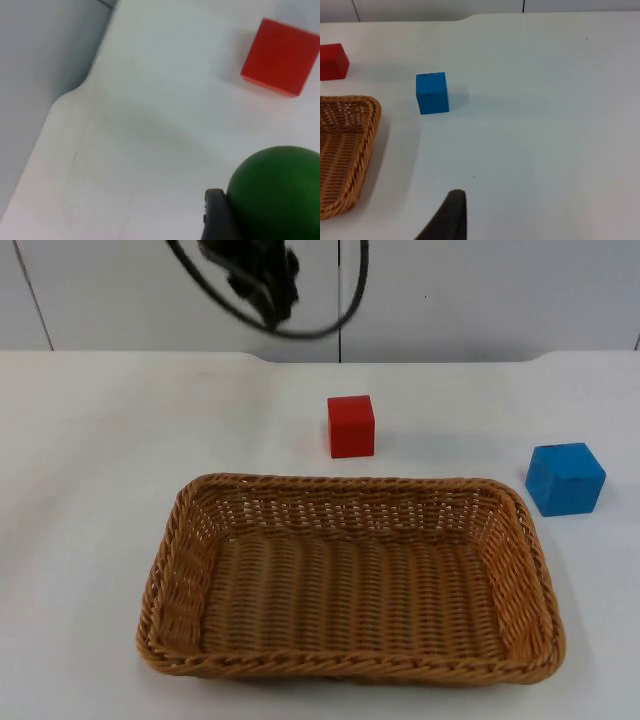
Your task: Place all geometric objects except the red cube into the basket.
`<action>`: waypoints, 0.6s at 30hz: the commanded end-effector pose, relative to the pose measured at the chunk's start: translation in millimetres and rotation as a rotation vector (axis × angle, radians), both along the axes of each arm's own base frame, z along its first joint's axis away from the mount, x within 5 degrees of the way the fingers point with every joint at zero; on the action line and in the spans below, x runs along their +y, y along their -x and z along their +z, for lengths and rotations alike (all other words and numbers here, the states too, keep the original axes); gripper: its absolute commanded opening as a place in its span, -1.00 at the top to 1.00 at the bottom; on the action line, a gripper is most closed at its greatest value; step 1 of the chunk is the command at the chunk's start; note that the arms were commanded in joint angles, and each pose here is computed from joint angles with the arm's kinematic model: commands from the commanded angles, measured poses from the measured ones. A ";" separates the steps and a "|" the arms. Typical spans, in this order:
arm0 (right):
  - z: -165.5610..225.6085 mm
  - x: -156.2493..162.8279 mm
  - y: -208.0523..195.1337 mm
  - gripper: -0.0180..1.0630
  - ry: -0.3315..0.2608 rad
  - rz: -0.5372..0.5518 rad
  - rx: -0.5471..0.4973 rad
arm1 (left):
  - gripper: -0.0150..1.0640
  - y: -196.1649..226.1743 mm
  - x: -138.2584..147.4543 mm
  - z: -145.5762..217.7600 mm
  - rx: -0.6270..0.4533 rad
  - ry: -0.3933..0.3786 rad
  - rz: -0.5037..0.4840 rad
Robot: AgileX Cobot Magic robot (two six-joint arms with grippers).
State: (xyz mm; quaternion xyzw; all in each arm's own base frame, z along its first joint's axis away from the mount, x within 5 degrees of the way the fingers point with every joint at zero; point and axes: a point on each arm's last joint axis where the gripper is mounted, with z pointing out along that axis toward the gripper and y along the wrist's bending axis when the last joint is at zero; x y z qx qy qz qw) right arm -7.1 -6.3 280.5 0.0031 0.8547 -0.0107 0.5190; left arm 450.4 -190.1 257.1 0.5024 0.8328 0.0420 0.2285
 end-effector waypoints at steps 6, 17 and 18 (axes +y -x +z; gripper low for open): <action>-0.2 -0.4 0.2 -0.98 0.001 -0.011 -0.006 | 0.98 26.4 11.9 50.9 0.082 0.173 0.347; -0.2 -0.8 0.2 -0.98 0.006 -0.014 -0.006 | 0.98 67.0 16.9 42.4 0.276 0.301 0.487; -0.2 -0.8 0.2 -0.98 0.006 -0.014 -0.006 | 0.98 74.2 20.3 42.1 0.264 0.314 0.502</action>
